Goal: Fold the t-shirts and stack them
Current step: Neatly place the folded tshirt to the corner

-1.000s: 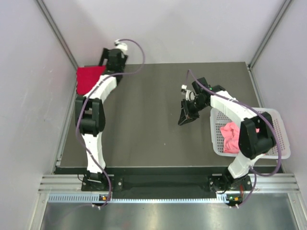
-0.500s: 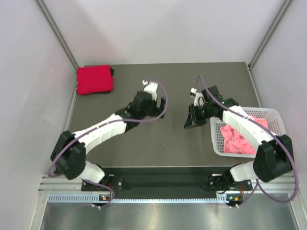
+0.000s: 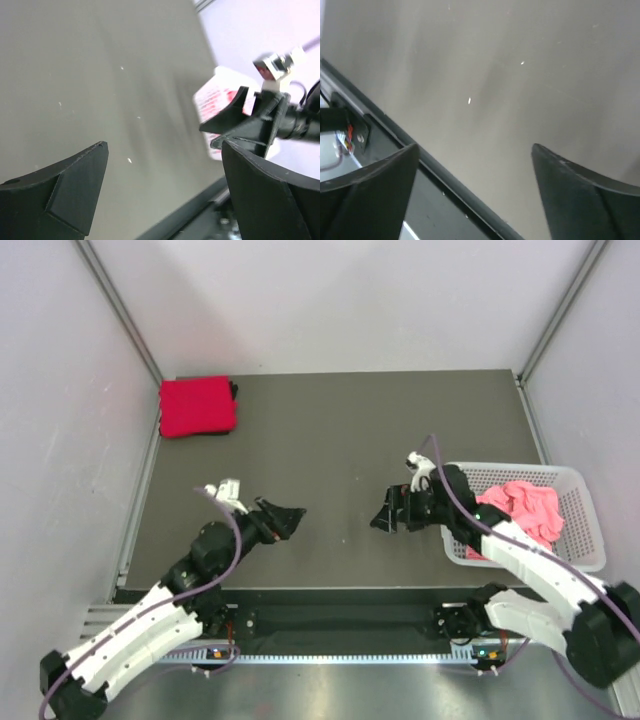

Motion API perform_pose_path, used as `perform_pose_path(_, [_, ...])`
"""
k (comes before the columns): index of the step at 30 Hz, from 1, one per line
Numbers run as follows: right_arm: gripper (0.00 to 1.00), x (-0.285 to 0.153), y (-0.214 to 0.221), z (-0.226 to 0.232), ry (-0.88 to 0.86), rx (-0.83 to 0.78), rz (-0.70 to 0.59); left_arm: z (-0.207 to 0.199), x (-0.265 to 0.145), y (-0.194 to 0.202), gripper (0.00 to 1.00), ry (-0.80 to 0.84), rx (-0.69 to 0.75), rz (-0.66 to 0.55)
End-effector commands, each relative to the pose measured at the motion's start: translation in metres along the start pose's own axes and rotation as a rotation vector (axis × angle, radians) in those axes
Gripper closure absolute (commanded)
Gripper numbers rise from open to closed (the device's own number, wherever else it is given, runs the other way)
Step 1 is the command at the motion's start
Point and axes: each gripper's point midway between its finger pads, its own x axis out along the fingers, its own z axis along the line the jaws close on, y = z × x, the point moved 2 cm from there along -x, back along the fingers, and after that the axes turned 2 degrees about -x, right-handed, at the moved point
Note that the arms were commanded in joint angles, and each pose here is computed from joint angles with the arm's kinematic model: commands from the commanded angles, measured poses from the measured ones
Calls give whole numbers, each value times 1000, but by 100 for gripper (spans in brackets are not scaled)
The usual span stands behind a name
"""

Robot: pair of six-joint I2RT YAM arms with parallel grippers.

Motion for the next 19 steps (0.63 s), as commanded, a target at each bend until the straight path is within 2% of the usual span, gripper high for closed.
perform_pose_path(1, [0,-19,-26,6,-1,-48,-238,8,-15,4,1,54,-202,-72])
perform_pose_path(5, [0,-28,-11,3,-13,2,-298,18,-32,11,1,102,-282,-95])
perform_pose_path(6, [0,-33,-11,3,-22,16,-335,17,-34,16,1,119,-298,-74])
perform_pose_path(10, [0,-25,13,-9,-20,84,-324,1,-32,34,1,228,-311,32])
perform_pose_path(14, [0,-19,27,-19,-7,164,-327,12,-32,54,1,280,-446,67])
perform_pose_path(18, [0,-28,32,-9,-118,181,-409,5,-36,61,1,349,-486,112])
perform_pose_path(19, [0,-28,42,-3,-175,165,-381,2,-37,61,1,363,-487,118])
